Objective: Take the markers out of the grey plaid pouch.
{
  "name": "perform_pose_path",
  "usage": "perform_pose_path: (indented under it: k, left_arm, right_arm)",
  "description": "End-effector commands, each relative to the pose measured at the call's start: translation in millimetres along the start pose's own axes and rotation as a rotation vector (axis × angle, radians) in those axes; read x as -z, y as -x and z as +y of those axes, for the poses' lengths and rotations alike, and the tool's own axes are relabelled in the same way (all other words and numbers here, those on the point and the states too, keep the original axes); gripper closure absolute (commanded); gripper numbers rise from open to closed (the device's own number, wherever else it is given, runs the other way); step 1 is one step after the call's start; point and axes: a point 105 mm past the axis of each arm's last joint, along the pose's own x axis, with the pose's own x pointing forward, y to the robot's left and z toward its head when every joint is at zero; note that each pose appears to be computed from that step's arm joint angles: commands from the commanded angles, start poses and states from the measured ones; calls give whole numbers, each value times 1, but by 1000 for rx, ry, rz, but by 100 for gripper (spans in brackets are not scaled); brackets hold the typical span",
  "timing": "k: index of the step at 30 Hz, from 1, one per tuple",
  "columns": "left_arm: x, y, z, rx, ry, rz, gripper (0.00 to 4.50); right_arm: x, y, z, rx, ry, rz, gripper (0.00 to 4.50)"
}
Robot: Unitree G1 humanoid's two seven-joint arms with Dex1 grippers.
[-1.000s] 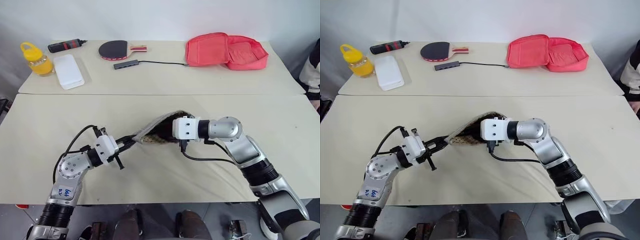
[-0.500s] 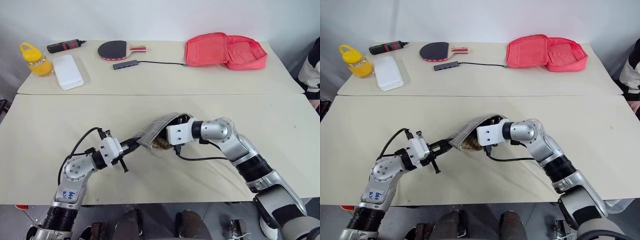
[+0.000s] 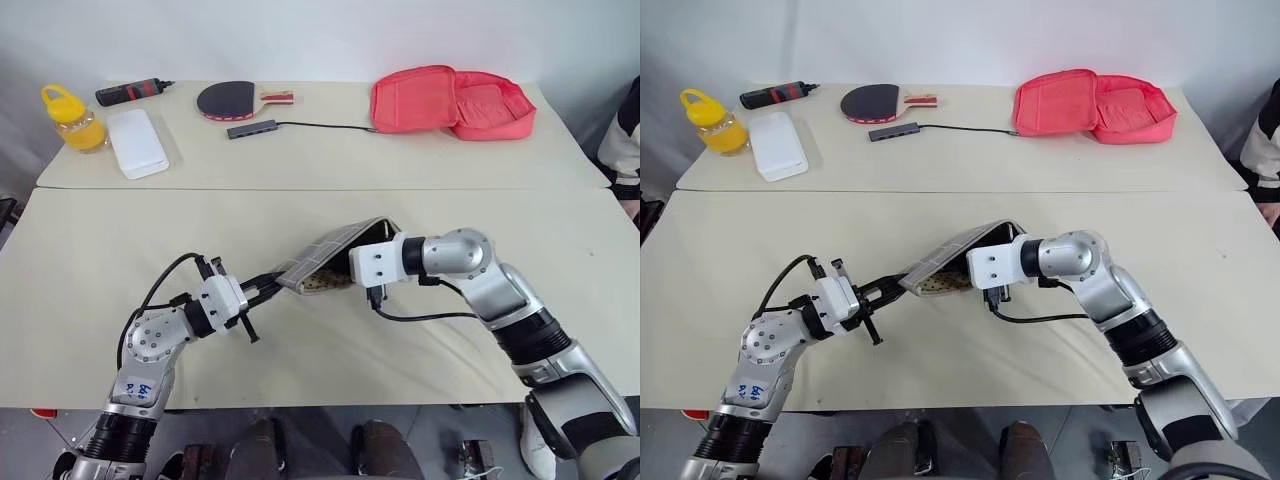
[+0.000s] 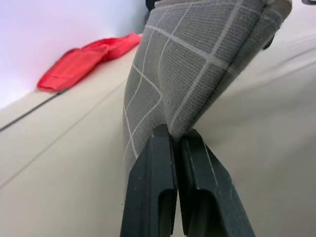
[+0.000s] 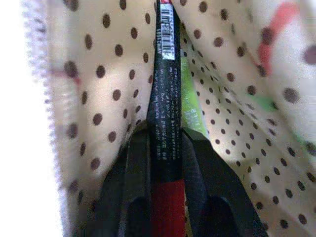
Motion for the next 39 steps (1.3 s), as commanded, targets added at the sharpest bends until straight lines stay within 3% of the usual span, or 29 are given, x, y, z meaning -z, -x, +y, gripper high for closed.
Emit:
perform_pose_path:
  k: [1,6,10,13,19,25,27,31,34,39]
  left_arm:
    - [6,7,12,-45,-21,42,450]
    - [9,8,13,-53,-35,59,450]
    - [14,10,14,-68,-41,80,450]
    - [15,12,13,-72,-43,86,450]
    - [20,18,18,-99,-57,107,450]
    - [23,27,21,-106,-65,129,450]
    - [23,29,22,-111,-66,130,450]
    - [21,30,22,-114,-57,118,450]
    - [20,30,21,-115,-44,107,450]
    - [18,30,20,-108,-38,97,450]
  right_arm:
    - [-29,22,-19,63,6,-121,400]
    - [-27,26,-23,87,-9,-113,400]
    - [-37,30,-12,38,-119,-221,400]
    - [-34,36,-14,46,-120,-215,400]
    - [-49,71,-58,184,-185,-308,400]
    - [-39,103,-92,348,-245,-317,400]
    - [-20,108,-99,404,-235,-212,400]
    - [60,107,-79,371,-87,259,400]
    - [95,102,-56,337,-124,352,400]
    - [120,95,-37,294,-135,429,400]
